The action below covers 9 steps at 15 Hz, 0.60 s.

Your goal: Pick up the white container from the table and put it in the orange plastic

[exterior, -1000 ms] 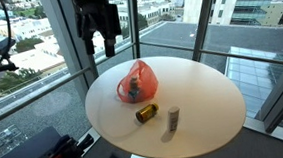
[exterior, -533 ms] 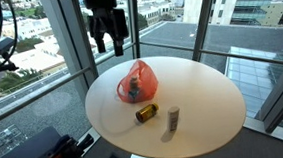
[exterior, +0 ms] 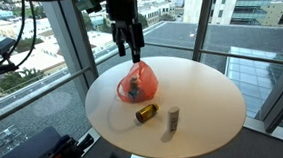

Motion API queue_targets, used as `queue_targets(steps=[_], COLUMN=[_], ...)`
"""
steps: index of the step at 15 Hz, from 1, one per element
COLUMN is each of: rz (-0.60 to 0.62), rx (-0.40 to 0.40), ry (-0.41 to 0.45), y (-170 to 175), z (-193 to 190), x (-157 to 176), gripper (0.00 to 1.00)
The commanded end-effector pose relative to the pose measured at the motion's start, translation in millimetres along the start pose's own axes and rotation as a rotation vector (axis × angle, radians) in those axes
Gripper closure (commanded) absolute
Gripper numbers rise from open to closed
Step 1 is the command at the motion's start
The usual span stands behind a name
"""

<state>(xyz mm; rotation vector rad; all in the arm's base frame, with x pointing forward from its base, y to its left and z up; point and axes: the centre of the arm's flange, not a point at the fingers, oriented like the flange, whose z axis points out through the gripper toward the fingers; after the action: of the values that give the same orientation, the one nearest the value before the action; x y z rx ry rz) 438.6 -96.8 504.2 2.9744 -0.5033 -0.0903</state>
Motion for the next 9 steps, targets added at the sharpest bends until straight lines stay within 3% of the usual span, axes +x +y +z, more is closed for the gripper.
queue_targets(steps=[1, 9], rz=[0.111, 0.258], rx=[0.05, 0.067], ry=[0.007, -0.007], y=[19.8, 84.5], z=[11.2, 68.8], x=[32.7, 82.2], gripper=[0.0, 0.0])
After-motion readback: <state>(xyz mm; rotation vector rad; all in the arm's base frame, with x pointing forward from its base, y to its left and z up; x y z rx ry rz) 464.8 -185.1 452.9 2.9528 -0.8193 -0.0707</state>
